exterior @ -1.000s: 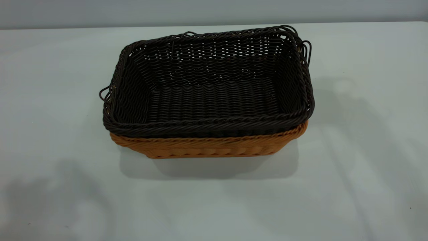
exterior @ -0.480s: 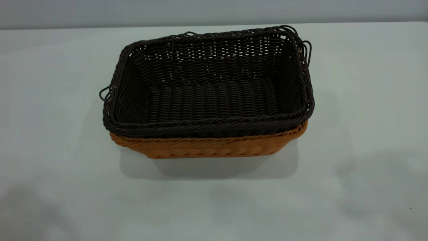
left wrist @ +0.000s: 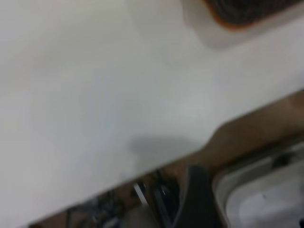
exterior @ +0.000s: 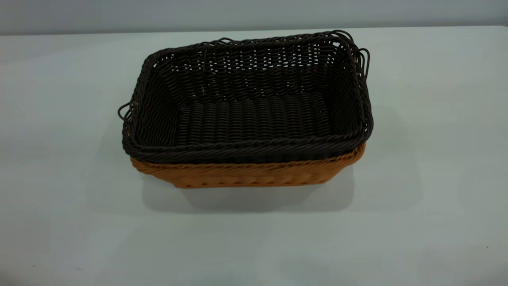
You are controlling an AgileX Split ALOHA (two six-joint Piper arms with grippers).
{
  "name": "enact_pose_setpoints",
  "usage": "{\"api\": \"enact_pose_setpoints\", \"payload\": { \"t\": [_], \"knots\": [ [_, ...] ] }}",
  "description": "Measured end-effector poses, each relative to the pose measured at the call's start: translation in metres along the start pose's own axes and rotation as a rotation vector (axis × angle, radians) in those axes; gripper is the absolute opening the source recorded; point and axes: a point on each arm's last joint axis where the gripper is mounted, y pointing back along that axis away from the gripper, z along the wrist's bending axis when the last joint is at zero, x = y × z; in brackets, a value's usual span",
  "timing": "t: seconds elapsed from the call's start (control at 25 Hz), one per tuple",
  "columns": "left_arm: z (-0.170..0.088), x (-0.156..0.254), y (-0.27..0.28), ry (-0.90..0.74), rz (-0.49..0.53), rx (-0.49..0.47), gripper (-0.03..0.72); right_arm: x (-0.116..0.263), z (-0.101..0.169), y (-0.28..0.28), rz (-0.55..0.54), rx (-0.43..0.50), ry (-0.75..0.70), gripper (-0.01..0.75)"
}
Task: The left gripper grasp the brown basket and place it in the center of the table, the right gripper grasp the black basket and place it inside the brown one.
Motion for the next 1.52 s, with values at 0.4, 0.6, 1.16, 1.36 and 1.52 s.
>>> {"api": "enact_pose_setpoints", "payload": {
  "t": [0.4, 0.6, 1.16, 1.36, 1.52],
  "knots": [
    [-0.007, 0.053, -0.051, 0.020, 0.135, 0.028, 0.493, 0.063, 0.002, -0.009, -0.142, 0.028, 0.010, 0.552],
    [-0.009, 0.062, -0.056, 0.027, 0.090, 0.046, 0.493, 0.066, 0.002, -0.005, -0.179, 0.031, 0.014, 0.552],
    [-0.007, 0.070, -0.046, 0.033, -0.005, 0.049, 0.493, 0.067, 0.002, -0.004, -0.188, 0.032, 0.014, 0.552],
    [-0.003, 0.073, -0.043, 0.125, -0.031, 0.010, 0.493, 0.075, 0.001, 0.003, -0.269, 0.087, -0.050, 0.552],
    [0.003, 0.081, -0.037, 0.256, -0.084, -0.063, 0.493, 0.089, 0.004, 0.015, -0.403, 0.149, -0.087, 0.552]
  ]
}}
